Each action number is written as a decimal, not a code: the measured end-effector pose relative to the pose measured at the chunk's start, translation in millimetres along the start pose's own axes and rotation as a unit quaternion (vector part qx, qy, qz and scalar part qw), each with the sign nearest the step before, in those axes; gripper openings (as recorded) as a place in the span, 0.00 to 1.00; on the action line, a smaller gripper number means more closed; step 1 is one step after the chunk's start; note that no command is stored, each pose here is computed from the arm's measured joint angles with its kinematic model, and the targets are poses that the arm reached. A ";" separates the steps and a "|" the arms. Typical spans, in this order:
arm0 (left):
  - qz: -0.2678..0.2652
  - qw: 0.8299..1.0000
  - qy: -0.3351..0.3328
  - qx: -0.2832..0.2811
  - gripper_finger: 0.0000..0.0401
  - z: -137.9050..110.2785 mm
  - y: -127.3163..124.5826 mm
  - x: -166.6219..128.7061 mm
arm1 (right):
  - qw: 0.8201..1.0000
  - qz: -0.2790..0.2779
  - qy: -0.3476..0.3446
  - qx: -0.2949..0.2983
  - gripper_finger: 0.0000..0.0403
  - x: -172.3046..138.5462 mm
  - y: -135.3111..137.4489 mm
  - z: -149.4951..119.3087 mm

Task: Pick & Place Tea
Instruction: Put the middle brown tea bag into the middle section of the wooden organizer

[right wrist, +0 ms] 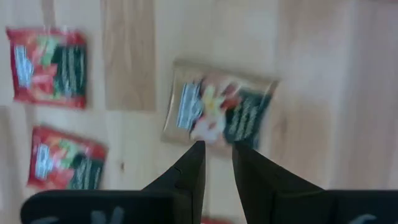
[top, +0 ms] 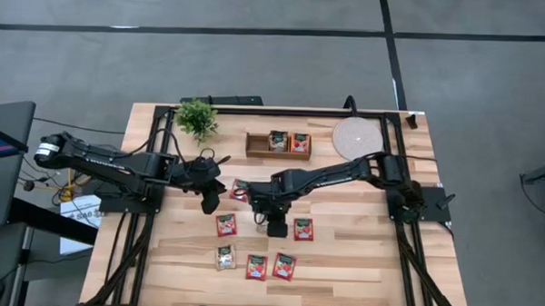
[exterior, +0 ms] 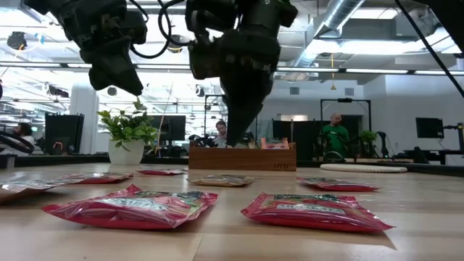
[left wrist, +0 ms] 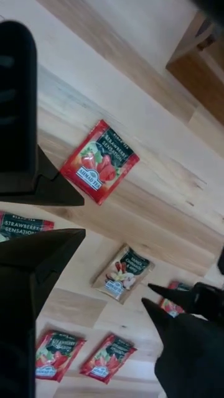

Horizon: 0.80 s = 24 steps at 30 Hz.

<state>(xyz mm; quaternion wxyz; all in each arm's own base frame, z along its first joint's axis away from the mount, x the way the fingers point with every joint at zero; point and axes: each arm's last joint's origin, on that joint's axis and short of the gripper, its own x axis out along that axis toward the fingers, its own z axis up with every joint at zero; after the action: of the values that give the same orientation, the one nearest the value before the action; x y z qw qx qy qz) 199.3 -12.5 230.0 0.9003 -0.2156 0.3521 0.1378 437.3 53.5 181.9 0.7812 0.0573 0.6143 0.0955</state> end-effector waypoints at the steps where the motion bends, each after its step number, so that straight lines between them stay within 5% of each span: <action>1: 0.001 1.000 0.000 0.001 0.15 -0.2 -0.3 -0.1 | 1.000 -0.011 -0.005 0.000 0.18 -0.7 -0.5 0.9; 24: 0.005 1.000 0.000 0.003 0.15 -1.0 -0.6 -0.1 | 0.995 -0.080 0.048 0.033 0.18 38.8 -19.0 -5.9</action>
<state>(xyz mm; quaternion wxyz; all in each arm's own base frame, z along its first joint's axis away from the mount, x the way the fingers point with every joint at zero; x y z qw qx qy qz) 198.9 -13.5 229.6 0.9004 -0.2109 0.3533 0.1413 441.9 43.2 139.8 0.7533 0.0292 0.6569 0.0152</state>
